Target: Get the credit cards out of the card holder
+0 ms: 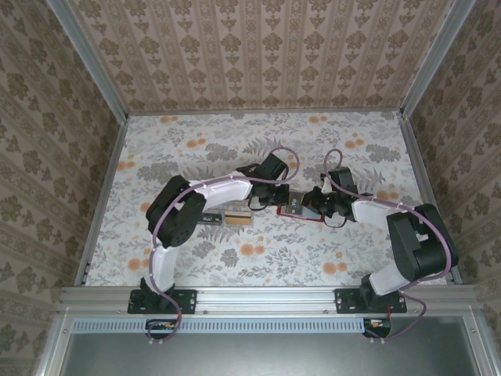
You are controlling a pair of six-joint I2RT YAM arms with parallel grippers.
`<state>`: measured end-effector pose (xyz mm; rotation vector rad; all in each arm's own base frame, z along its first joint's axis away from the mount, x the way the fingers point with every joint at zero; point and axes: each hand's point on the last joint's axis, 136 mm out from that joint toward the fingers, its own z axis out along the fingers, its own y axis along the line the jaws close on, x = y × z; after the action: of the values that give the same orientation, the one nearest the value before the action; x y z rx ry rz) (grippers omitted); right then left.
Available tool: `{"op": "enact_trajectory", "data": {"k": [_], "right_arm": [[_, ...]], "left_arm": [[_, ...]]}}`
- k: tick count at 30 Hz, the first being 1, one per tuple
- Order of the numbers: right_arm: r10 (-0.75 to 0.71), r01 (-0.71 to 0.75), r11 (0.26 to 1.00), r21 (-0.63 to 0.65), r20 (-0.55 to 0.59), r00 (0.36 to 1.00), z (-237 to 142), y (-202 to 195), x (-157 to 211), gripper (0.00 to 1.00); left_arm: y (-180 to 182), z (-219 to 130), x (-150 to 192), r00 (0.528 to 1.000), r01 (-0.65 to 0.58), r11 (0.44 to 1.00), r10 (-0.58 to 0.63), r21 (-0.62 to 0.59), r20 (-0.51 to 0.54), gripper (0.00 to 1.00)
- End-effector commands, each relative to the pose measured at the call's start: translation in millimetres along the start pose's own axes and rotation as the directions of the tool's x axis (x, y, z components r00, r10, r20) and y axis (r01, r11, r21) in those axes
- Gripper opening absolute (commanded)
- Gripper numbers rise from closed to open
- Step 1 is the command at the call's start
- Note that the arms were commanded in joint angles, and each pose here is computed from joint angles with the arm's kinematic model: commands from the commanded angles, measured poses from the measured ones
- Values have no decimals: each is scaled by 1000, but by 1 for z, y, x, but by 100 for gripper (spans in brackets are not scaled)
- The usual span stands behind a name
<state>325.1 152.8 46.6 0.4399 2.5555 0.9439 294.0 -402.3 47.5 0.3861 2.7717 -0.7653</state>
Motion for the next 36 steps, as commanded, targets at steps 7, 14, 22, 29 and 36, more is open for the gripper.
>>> {"op": "enact_trajectory", "data": {"k": [7,14,22,29,36], "right_arm": [[-20,20,999,47,-5,1000,6,-9,-1,12],[-18,18,998,62,-12,1000,9,-13,-1,14],[-12,14,997,80,-21,1000,13,-18,1,17],[-10,12,997,74,-30,999,16,-19,3,17],[-1,2,1000,26,-42,999,19,-10,4,18]], "left_arm": [[0,3,4,1000,-8,1000,8,0,-13,7],[8,17,13,999,6,1000,-7,-20,-44,5],[21,26,25,996,26,997,-31,-66,-80,2],[20,27,27,996,26,997,-32,-71,-86,1],[17,27,27,996,20,998,-26,-66,-86,1]]}}
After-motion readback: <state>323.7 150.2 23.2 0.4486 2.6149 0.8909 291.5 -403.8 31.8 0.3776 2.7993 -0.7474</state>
